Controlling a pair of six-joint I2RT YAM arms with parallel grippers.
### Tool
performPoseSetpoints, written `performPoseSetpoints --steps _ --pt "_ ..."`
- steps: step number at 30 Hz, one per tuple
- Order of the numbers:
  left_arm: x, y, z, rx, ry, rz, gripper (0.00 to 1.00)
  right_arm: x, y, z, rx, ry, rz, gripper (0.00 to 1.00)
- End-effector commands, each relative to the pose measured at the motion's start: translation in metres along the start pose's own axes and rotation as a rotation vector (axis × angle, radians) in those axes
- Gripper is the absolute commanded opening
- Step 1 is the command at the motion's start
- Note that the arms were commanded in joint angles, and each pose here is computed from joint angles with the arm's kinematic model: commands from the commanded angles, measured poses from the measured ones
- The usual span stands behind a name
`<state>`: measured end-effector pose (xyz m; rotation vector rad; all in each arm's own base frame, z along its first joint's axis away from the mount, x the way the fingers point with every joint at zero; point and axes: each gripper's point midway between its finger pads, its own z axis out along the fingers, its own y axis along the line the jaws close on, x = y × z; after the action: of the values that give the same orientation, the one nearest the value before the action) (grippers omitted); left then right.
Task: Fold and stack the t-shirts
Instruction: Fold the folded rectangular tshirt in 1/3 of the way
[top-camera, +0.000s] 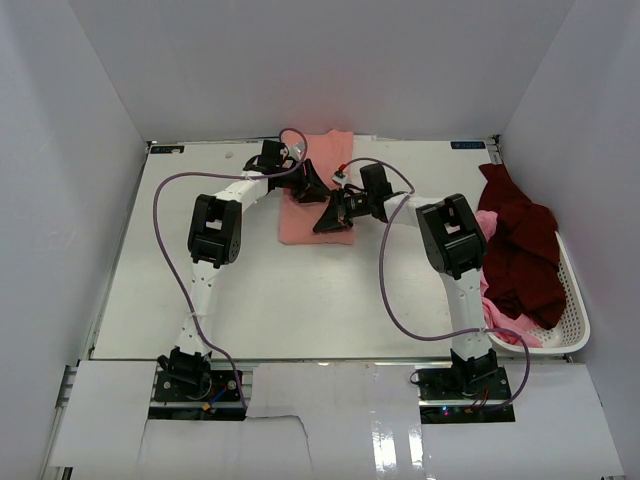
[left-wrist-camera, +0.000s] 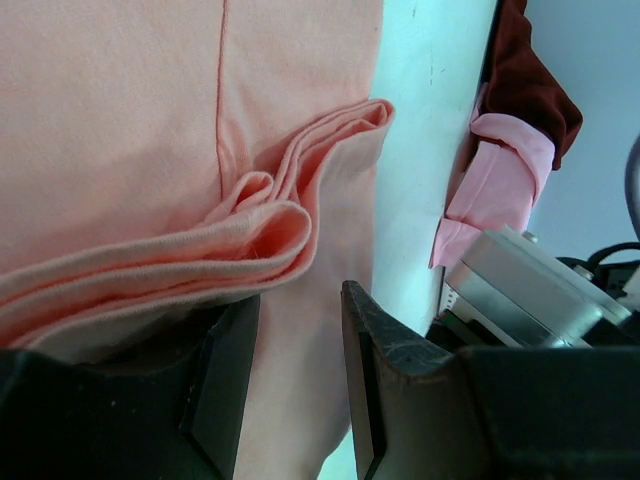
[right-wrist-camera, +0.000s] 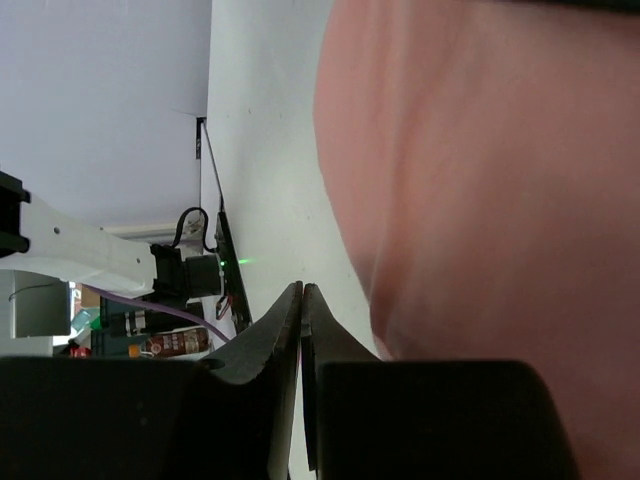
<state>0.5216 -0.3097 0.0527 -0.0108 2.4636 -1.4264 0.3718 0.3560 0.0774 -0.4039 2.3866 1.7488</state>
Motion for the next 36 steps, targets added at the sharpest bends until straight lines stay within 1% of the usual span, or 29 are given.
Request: performPoseSetpoints --steps 1,8,14,15,16,18,19,20,21,24,25,26,27,28,31,32,34,35,36 --pt "-0.001 0.009 0.0 -0.011 -0.007 0.012 0.49 -0.027 0.025 0.003 -0.094 -0.035 -0.095 0.08" --pt "0.004 0.023 0.004 -0.019 -0.002 0.009 0.49 -0.023 -0.018 0.017 -0.039 -0.05 -0.057 0.08" --pt "0.015 0.034 0.003 -0.044 0.001 0.005 0.49 0.001 -0.059 0.017 0.089 -0.024 -0.011 0.08" --pt "0.022 0.041 0.003 -0.055 0.01 -0.011 0.49 0.005 -0.064 0.018 0.106 -0.016 -0.001 0.08" --pt "0.023 0.041 0.003 -0.054 0.005 -0.005 0.49 0.006 -0.069 0.017 0.128 -0.015 -0.015 0.08" --pt "0.026 0.039 -0.001 -0.056 -0.004 -0.009 0.49 0.016 -0.077 0.015 0.161 0.012 0.015 0.08" --pt "0.036 0.048 -0.001 -0.072 0.009 -0.033 0.49 0.019 -0.079 0.014 0.17 0.017 0.019 0.08" --pt "0.036 0.044 -0.004 -0.067 -0.002 -0.021 0.49 0.02 -0.079 0.013 0.183 0.018 0.014 0.08" --pt "0.047 0.053 -0.005 -0.085 0.009 -0.045 0.49 0.028 -0.081 0.012 0.19 0.027 0.023 0.08" --pt "0.051 0.05 -0.012 -0.095 -0.008 -0.036 0.49 0.038 -0.077 0.009 0.203 0.04 0.015 0.08" --pt "0.06 0.056 -0.013 -0.107 0.0 -0.053 0.49 0.046 -0.08 0.007 0.215 0.052 0.025 0.08" --pt "0.064 0.056 -0.015 -0.107 0.001 -0.059 0.49 0.048 -0.074 0.005 0.214 0.055 0.011 0.08" --pt "0.064 0.048 -0.02 -0.098 -0.009 -0.059 0.49 0.053 -0.072 0.006 0.214 0.062 0.009 0.08" --pt "0.075 0.053 -0.021 -0.104 -0.008 -0.07 0.49 0.063 -0.076 0.003 0.231 0.072 0.023 0.08" --pt "0.082 0.044 -0.029 -0.103 -0.024 -0.061 0.49 0.073 -0.064 -0.002 0.236 0.065 -0.004 0.08" --pt "0.093 0.049 -0.031 -0.116 -0.011 -0.076 0.49 0.083 -0.06 -0.006 0.239 0.071 0.003 0.08" --pt "0.099 0.04 -0.037 -0.116 -0.018 -0.061 0.49 0.094 -0.053 -0.007 0.231 0.081 0.0 0.08" --pt "0.111 0.044 -0.04 -0.125 -0.003 -0.075 0.49 0.104 -0.05 -0.01 0.233 0.09 0.007 0.08" --pt "0.114 0.04 -0.039 -0.115 -0.007 -0.059 0.49 0.111 -0.045 -0.008 0.227 0.101 -0.003 0.08"
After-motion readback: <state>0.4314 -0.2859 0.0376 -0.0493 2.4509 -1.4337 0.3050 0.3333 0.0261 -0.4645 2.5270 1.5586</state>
